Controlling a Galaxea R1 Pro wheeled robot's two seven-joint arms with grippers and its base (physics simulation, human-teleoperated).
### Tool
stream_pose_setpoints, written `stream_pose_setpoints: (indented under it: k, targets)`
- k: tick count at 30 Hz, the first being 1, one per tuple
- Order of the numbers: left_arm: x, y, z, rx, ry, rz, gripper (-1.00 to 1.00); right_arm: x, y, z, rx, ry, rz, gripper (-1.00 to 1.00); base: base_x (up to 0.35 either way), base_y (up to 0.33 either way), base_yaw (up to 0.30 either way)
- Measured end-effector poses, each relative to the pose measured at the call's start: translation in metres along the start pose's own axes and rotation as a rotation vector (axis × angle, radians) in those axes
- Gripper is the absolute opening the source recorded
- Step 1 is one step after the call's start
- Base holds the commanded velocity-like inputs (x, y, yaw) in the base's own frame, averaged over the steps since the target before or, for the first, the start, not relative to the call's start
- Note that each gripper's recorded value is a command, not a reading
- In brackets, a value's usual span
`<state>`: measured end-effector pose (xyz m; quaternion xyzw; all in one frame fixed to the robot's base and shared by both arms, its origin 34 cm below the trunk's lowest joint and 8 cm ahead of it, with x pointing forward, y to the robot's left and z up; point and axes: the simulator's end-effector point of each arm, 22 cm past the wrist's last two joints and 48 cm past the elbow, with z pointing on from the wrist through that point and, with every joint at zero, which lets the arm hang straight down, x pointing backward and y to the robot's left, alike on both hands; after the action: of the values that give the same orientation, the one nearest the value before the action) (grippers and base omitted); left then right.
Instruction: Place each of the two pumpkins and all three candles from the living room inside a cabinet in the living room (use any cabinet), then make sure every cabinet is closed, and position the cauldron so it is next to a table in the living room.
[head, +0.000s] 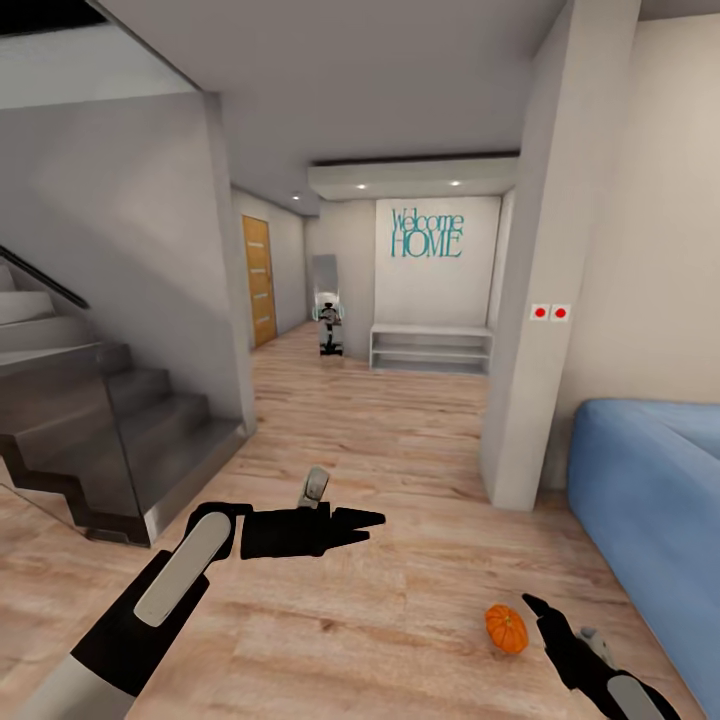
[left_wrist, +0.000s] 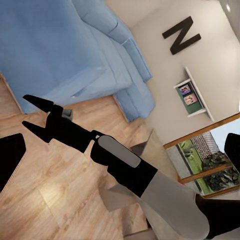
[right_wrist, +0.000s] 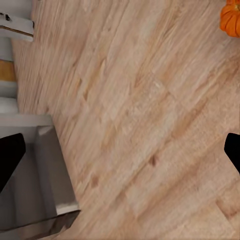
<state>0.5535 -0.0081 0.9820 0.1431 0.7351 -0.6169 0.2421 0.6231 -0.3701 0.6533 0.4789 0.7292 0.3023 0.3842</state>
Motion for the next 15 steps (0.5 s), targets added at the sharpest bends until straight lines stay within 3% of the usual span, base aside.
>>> stream_pose_setpoints:
  k: [5,15]
  targets:
    - [0.0,0.0,0.0,0.0,0.0,0.0,1.0,0.0,0.013,-0.001,-0.064,-0.001,0.001,1.0,0.337,0.0,0.0]
    - [0.0,-0.003,0.0,0.011,0.001,0.001,1.0,-0.009,0.008,-0.003,-0.059,-0.009,-0.002,1.0,0.337,0.0,0.0]
